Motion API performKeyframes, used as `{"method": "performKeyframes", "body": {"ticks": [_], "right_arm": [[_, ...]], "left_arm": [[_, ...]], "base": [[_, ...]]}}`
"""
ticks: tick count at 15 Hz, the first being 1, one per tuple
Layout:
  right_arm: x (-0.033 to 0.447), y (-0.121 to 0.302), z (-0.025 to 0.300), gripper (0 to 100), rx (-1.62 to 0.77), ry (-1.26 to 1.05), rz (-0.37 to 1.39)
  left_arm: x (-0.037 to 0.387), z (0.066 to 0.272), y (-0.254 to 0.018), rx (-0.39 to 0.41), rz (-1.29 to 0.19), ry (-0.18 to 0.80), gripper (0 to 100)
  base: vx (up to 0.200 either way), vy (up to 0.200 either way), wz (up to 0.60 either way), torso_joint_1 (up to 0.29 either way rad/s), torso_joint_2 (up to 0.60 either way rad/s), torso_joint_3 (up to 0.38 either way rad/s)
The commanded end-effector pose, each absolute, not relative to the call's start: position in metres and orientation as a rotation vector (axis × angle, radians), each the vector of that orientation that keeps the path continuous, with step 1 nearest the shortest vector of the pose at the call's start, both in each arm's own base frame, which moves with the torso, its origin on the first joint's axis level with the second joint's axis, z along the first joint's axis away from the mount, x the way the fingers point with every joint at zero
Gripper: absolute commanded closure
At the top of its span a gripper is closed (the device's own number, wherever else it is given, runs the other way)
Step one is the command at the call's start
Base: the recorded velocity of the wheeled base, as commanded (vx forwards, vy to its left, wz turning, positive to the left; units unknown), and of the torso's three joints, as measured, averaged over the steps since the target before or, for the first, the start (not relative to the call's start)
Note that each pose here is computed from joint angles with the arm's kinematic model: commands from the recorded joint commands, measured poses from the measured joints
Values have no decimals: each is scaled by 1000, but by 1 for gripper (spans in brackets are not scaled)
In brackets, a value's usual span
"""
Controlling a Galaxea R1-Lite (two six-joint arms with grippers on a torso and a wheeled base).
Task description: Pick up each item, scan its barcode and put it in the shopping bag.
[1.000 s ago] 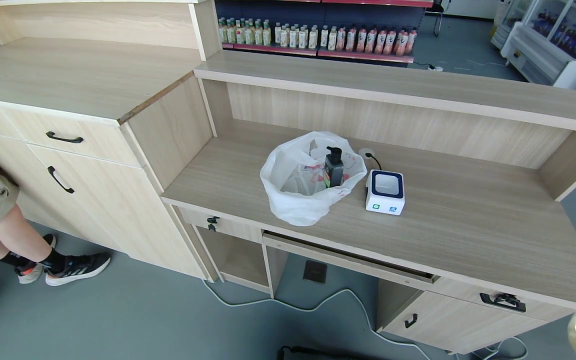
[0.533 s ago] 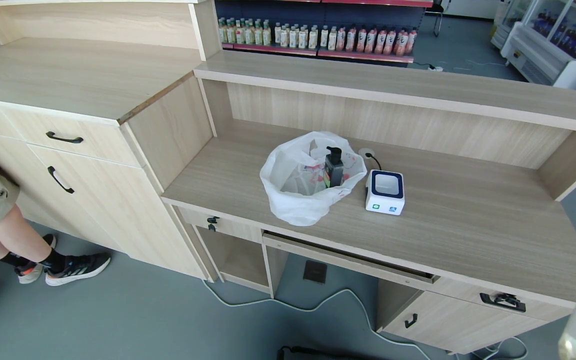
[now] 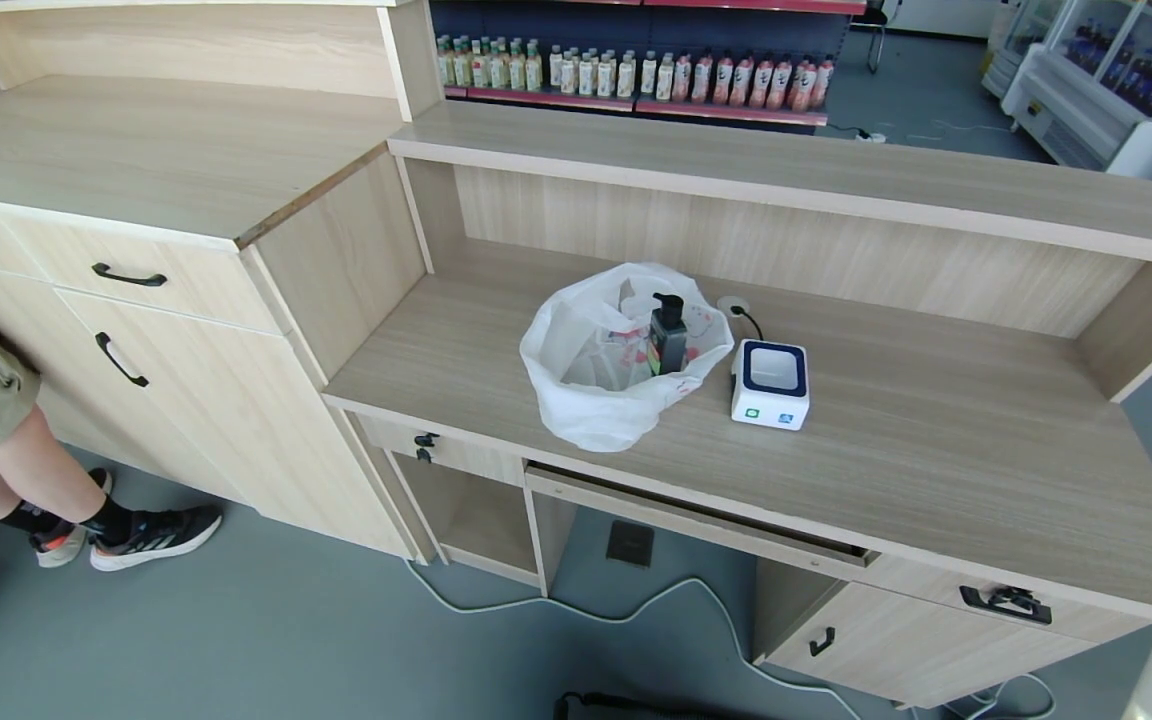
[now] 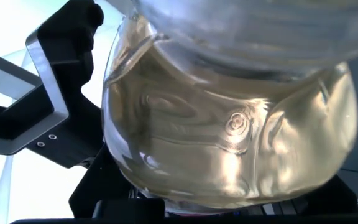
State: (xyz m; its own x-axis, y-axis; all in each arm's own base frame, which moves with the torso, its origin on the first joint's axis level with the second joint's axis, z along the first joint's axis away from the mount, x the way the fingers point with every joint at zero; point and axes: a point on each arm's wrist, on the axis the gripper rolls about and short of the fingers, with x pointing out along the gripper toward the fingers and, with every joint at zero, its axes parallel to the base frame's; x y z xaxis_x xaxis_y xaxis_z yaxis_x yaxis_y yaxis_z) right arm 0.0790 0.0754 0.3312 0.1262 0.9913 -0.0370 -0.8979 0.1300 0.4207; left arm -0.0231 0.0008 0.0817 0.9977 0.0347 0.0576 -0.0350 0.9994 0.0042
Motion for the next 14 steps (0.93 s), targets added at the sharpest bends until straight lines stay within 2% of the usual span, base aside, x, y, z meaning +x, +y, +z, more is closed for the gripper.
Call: {"method": "performKeyframes", "body": {"ticks": [1, 11, 14], "right_arm": [[79, 75, 331, 100, 330, 341, 1410], [81, 60, 324, 100, 301, 285, 1278], [111, 53, 294, 100, 73, 215, 997]], "left_arm": [[-23, 82, 1, 5, 35, -58, 0], [-23, 82, 1, 5, 35, -58, 0], [-23, 82, 1, 5, 35, -58, 0]], "base": [[0, 0, 0, 0, 0, 0], [0, 0, 0, 0, 0, 0], [0, 0, 0, 0, 0, 0]]}}
